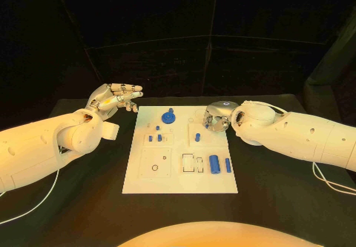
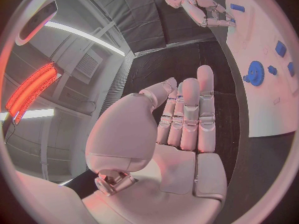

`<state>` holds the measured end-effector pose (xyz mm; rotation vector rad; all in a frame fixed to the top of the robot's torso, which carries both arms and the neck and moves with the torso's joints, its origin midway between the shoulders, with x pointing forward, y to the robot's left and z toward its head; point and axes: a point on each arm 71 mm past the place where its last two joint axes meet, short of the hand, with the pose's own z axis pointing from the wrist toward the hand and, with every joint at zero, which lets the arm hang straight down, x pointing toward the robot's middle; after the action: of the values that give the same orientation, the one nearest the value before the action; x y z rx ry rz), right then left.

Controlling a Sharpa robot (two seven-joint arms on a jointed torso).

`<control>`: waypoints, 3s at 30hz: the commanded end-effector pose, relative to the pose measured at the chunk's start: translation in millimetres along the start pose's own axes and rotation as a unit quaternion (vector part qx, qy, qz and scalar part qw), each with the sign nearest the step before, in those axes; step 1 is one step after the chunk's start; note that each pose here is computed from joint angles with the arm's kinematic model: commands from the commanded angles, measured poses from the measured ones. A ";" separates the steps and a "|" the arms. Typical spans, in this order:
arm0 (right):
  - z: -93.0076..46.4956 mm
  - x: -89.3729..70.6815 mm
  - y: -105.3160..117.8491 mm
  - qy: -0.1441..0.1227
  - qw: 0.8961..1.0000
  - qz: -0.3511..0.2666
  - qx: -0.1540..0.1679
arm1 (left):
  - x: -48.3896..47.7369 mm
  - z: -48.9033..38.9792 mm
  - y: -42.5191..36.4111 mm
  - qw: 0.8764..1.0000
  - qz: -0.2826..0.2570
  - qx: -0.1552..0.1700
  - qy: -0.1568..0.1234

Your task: Assemble the parts on the task board

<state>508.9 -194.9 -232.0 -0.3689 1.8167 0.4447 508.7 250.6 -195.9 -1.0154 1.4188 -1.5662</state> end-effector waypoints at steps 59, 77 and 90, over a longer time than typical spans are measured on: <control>-0.9 1.6 142.5 -0.028 0.985 0.050 -0.166 | 3.3 2.6 -1.2 1.000 -0.003 -0.001 0.001; 3.6 31.1 159.3 0.003 0.983 0.035 -0.181 | 6.4 4.4 -0.6 1.000 -0.005 -0.002 0.005; 3.9 32.9 161.9 -0.003 0.982 0.028 -0.184 | 5.4 4.5 -0.3 1.000 -0.005 -0.003 0.005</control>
<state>428.5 -53.2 -247.3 -0.5462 1.7530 0.8244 510.3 244.4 -196.4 -1.0198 1.4312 -1.5672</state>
